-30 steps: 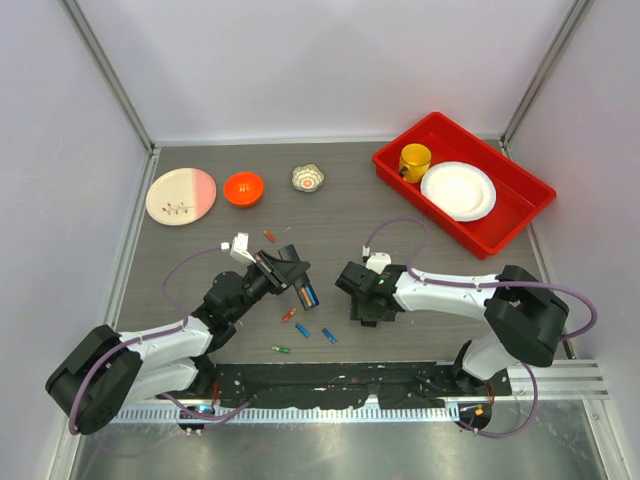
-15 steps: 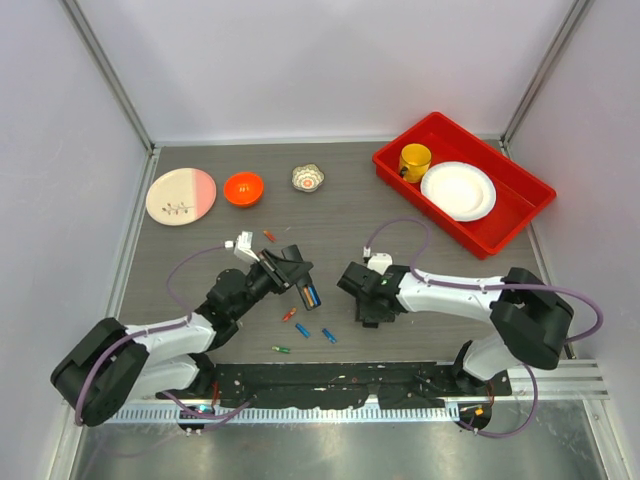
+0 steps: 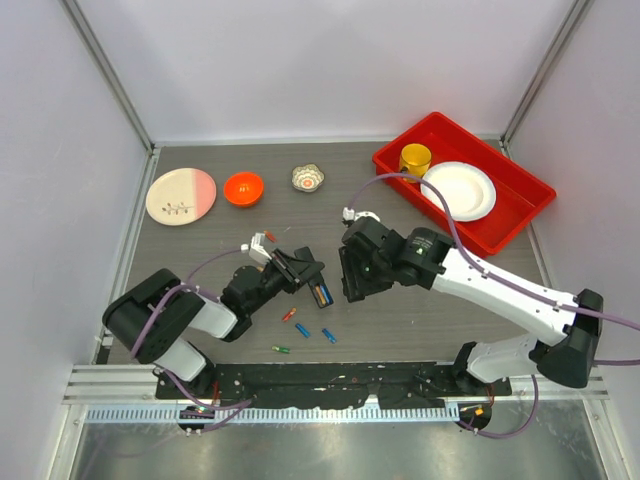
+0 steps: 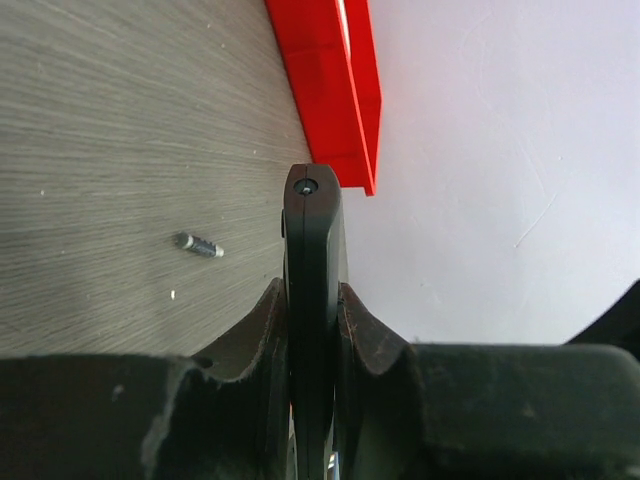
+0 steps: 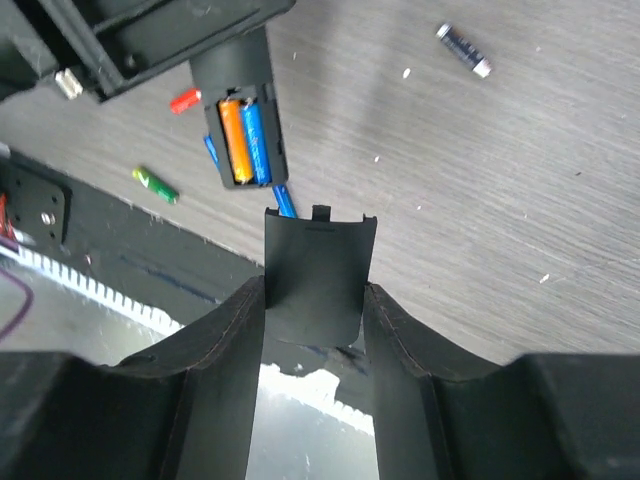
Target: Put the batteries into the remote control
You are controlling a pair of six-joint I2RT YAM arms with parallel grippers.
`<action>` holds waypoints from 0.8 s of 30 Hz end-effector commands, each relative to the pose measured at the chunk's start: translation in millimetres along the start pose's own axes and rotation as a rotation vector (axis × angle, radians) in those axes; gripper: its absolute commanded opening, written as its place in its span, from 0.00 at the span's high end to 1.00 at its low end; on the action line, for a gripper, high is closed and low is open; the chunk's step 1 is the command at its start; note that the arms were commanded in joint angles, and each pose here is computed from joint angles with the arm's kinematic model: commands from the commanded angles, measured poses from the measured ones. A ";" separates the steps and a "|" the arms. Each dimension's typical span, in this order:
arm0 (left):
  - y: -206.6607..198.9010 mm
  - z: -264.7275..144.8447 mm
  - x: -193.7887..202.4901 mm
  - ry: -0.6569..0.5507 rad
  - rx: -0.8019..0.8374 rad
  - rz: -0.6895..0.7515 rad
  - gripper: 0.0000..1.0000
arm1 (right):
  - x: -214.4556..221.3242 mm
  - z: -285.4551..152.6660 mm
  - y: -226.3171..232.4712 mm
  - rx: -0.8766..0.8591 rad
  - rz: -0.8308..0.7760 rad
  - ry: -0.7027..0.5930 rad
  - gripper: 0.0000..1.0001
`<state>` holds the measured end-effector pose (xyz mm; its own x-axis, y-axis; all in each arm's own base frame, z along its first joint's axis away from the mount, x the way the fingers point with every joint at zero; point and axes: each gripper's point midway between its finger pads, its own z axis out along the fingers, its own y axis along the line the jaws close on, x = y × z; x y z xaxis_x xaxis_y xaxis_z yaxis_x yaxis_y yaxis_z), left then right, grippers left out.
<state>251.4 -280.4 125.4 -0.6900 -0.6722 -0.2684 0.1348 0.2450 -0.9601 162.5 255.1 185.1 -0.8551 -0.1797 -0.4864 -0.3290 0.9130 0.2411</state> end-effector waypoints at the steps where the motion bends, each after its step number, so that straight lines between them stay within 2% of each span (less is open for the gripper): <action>1: -84.9 -0.5 -18.4 -0.079 0.326 -0.012 1.00 | 23.9 -12.2 3.9 -0.029 -0.158 0.170 0.99; 6: -83.8 1.6 -13.7 -0.064 0.322 -0.020 1.00 | 22.9 -8.7 7.1 -0.031 -0.217 0.196 0.99; 8: -84.2 2.8 -10.4 -0.051 0.324 -0.020 1.00 | 28.9 -8.0 17.1 -0.086 -0.237 0.239 0.99; 12: -91.3 4.3 -3.8 -0.026 0.345 -0.020 1.00 | 18.8 -3.5 31.3 -0.125 -0.257 0.226 0.99; 24: -93.2 4.4 4.2 -0.008 0.348 -0.026 1.00 | 14.6 23.5 41.3 -0.107 -0.270 0.271 0.99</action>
<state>241.2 -308.4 139.3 -0.7354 -0.6375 -0.2297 0.1545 0.1724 -0.9728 142.4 284.6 158.3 -0.8218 -0.5026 -0.2685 -0.5578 0.8058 0.1989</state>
